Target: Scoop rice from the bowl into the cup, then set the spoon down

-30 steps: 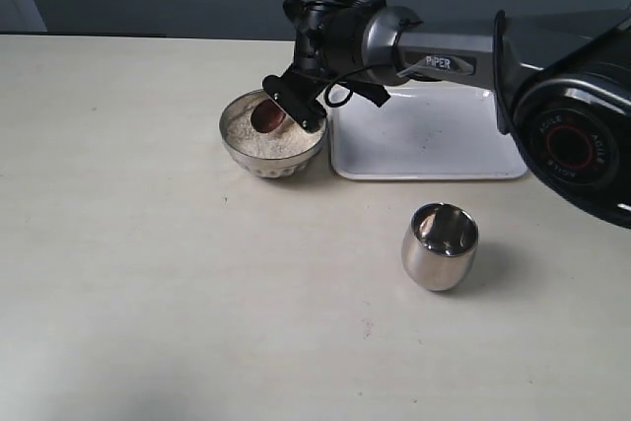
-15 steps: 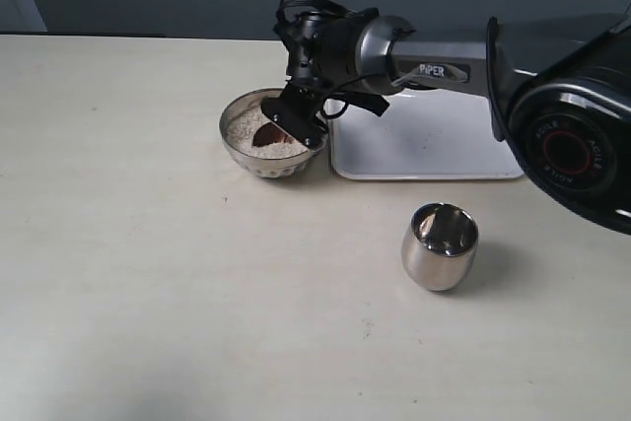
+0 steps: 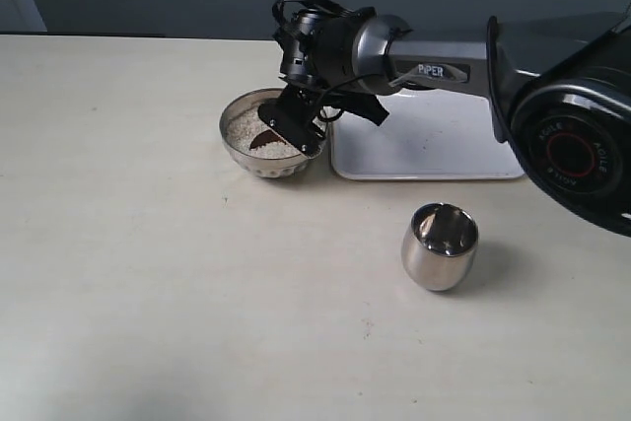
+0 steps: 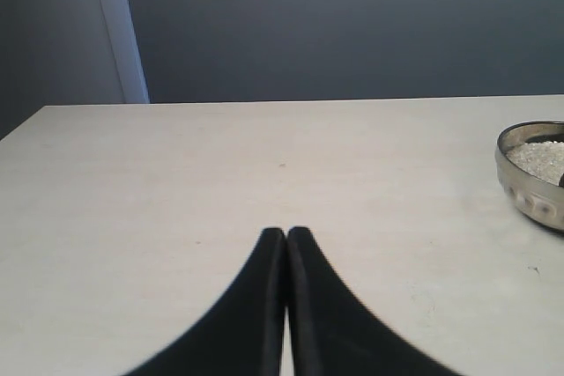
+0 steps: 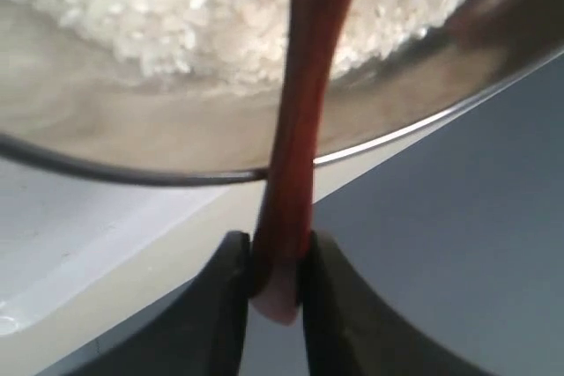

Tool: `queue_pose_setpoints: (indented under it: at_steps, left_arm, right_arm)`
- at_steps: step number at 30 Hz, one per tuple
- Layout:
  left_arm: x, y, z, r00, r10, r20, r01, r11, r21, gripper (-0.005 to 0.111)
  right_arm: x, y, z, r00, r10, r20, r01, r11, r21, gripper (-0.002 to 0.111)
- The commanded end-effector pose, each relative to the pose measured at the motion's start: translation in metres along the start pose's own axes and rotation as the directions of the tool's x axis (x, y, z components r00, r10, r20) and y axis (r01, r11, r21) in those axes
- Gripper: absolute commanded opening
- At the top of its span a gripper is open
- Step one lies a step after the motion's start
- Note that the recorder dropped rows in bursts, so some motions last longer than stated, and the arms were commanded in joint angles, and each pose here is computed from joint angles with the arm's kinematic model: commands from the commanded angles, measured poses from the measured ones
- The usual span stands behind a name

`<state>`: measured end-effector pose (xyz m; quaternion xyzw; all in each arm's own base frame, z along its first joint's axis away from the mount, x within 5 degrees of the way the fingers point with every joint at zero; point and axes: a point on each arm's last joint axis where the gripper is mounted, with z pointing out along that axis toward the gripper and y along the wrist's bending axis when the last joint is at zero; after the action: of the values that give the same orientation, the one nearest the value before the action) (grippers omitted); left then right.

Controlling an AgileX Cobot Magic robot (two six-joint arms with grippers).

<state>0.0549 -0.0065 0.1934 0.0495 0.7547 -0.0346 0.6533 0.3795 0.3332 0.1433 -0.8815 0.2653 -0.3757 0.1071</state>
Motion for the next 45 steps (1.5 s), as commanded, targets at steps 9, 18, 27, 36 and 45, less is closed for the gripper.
queue_pose_setpoints:
  at_steps: [9, 18, 27, 36, 45]
  left_arm:
    - [0.001, 0.000, 0.000, 1.000, -0.002, 0.000, 0.002, 1.000, 0.004, 0.001]
    - [0.001, 0.000, 0.000, 1.000, -0.002, 0.000, 0.002, 1.000, 0.004, 0.001]
    - [0.001, 0.000, 0.000, 1.000, -0.002, 0.000, 0.002, 1.000, 0.004, 0.001]
    - [0.001, 0.000, 0.000, 1.000, -0.002, 0.000, 0.002, 1.000, 0.004, 0.001]
    - [0.001, 0.000, 0.000, 1.000, -0.002, 0.000, 0.002, 1.000, 0.004, 0.001]
  right_arm:
    - [0.005, 0.005, -0.003, 0.999, 0.033, 0.000, -0.033, 0.998, -0.061, -0.001]
    - [0.014, 0.008, 0.000, 0.997, 0.074, 0.003, -0.073, 0.994, -0.076, -0.001]
    - [0.015, -0.001, -0.009, 0.984, 0.156, 0.090, -0.145, 0.983, -0.112, -0.001]
    - [0.012, 0.004, -0.012, 0.980, 0.160, 0.120, -0.136, 0.973, -0.185, -0.001]
    - [0.016, 0.005, -0.016, 0.980, 0.165, 0.112, -0.139, 0.969, -0.204, -0.001]
